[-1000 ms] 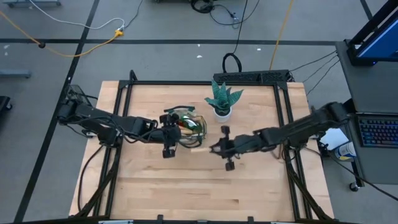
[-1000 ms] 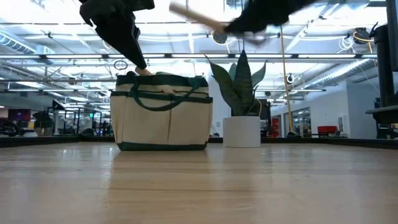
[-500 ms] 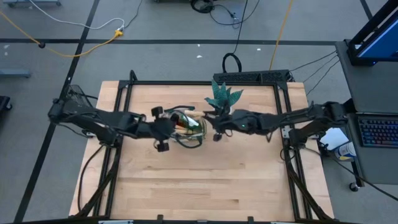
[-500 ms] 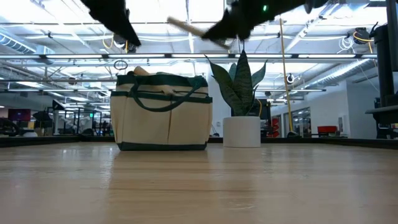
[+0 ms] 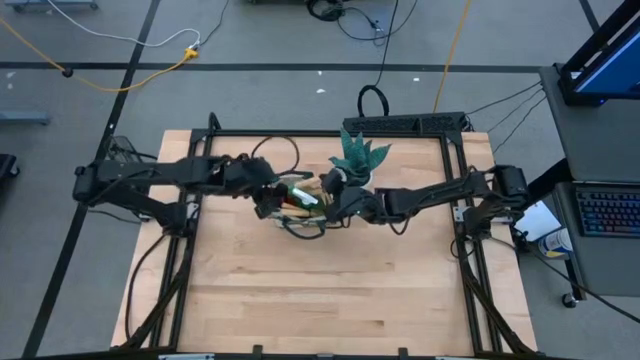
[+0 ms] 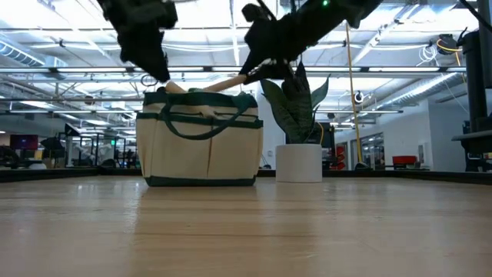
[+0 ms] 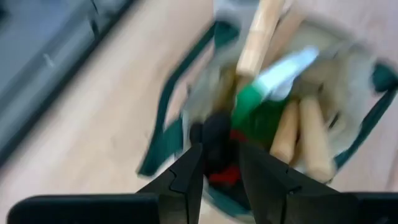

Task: Pick & Place Garden tools in Gardening bag
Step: Put the brown hand rake into the white gardening bag

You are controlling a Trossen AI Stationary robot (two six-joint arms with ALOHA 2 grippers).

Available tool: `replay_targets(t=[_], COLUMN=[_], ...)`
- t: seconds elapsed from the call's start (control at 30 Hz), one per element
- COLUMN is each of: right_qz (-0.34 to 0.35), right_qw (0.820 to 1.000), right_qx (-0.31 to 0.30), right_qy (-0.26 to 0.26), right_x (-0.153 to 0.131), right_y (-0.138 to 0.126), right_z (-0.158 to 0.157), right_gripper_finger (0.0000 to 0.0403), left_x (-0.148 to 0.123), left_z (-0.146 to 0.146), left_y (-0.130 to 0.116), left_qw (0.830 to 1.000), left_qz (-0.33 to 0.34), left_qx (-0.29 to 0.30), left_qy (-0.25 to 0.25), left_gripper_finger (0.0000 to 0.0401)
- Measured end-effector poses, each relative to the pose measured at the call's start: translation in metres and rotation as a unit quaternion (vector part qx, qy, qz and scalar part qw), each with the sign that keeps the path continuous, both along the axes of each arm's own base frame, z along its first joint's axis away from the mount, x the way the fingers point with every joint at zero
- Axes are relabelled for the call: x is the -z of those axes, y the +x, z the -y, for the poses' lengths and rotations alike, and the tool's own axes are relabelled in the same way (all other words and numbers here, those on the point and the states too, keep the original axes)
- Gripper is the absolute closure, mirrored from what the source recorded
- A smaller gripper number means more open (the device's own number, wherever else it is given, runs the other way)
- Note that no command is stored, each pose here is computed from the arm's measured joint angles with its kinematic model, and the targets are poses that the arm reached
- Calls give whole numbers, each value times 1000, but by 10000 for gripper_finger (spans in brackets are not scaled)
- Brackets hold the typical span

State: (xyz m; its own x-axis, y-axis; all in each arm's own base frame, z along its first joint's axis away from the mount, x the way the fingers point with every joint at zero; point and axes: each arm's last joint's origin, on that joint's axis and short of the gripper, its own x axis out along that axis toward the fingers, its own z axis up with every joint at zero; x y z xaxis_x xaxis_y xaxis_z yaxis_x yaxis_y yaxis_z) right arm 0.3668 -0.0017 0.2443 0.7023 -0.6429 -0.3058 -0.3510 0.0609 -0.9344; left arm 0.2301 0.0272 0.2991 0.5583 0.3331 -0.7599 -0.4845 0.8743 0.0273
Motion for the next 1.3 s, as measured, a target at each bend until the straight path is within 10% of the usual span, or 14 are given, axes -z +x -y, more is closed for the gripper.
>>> replay_targets(t=[0.6,0.9,1.3], right_qz=[-116,-151,-153], right_qw=[980,967,960], right_qx=[-118,-115,-116], right_qy=[-110,-172,-202], right_x=[10,34,33], right_y=[8,23,26], right_z=[9,22,28], right_gripper_finger=[346,346,346], left_x=[47,42,18], left_z=[-64,-66,-60], left_y=[25,19,3], left_qw=[990,991,996], left_qz=[-57,-57,-34], left_qx=[22,33,46], left_qy=[-126,-121,-62], left_gripper_finger=[293,392,268])
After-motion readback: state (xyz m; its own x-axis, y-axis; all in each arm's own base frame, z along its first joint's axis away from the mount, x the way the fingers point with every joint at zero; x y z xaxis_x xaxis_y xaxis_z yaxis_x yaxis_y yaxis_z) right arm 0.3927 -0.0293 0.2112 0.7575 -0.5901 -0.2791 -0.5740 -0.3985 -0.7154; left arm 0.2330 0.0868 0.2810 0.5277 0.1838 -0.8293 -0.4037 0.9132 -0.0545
